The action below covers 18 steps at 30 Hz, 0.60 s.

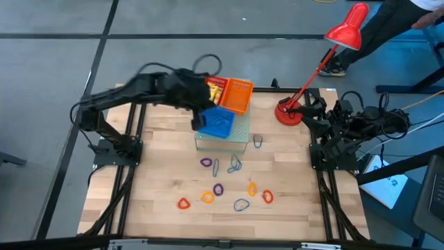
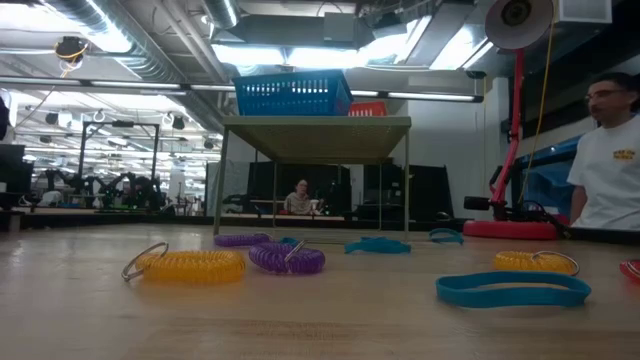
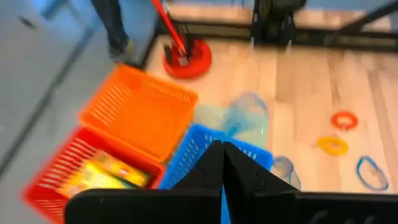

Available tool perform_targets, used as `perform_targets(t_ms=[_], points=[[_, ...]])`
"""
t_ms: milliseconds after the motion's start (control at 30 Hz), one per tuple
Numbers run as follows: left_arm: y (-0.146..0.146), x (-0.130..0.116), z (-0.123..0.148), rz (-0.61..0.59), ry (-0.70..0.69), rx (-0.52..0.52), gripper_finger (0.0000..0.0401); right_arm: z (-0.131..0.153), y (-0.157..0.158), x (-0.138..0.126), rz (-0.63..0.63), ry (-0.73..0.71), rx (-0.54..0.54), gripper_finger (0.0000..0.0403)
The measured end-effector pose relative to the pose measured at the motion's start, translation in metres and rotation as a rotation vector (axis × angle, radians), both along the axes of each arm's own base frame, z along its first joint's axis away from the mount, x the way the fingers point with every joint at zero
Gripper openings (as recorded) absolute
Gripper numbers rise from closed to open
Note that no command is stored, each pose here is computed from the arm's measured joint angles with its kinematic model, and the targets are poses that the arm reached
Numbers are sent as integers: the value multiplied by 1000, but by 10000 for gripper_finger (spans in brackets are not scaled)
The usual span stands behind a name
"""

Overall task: Pick & Place Office Desk Supplies
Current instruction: Put the blue rubber band into the blue basket on the shelf

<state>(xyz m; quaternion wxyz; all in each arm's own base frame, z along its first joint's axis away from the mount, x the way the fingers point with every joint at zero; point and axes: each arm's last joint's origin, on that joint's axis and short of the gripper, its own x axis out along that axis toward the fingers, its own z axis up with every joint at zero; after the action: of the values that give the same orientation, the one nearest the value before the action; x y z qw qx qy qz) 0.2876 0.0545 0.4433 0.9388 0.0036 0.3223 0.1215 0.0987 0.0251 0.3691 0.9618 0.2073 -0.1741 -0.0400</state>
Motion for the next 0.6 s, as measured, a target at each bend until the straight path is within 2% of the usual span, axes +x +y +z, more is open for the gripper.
perform_targets(t_ms=[100, 300, 600], points=[[8, 13, -31, -18, 32, -50, 1, 0, 0, 0, 17, -2, 9, 231], [16, 15, -70, -14, 128, -120, 1, -3, 1, 1, 50, 23, 24, 231], [20, 17, -70, -13, 91, -116, 1, -6, 3, 4, 51, 53, 22, 231]])
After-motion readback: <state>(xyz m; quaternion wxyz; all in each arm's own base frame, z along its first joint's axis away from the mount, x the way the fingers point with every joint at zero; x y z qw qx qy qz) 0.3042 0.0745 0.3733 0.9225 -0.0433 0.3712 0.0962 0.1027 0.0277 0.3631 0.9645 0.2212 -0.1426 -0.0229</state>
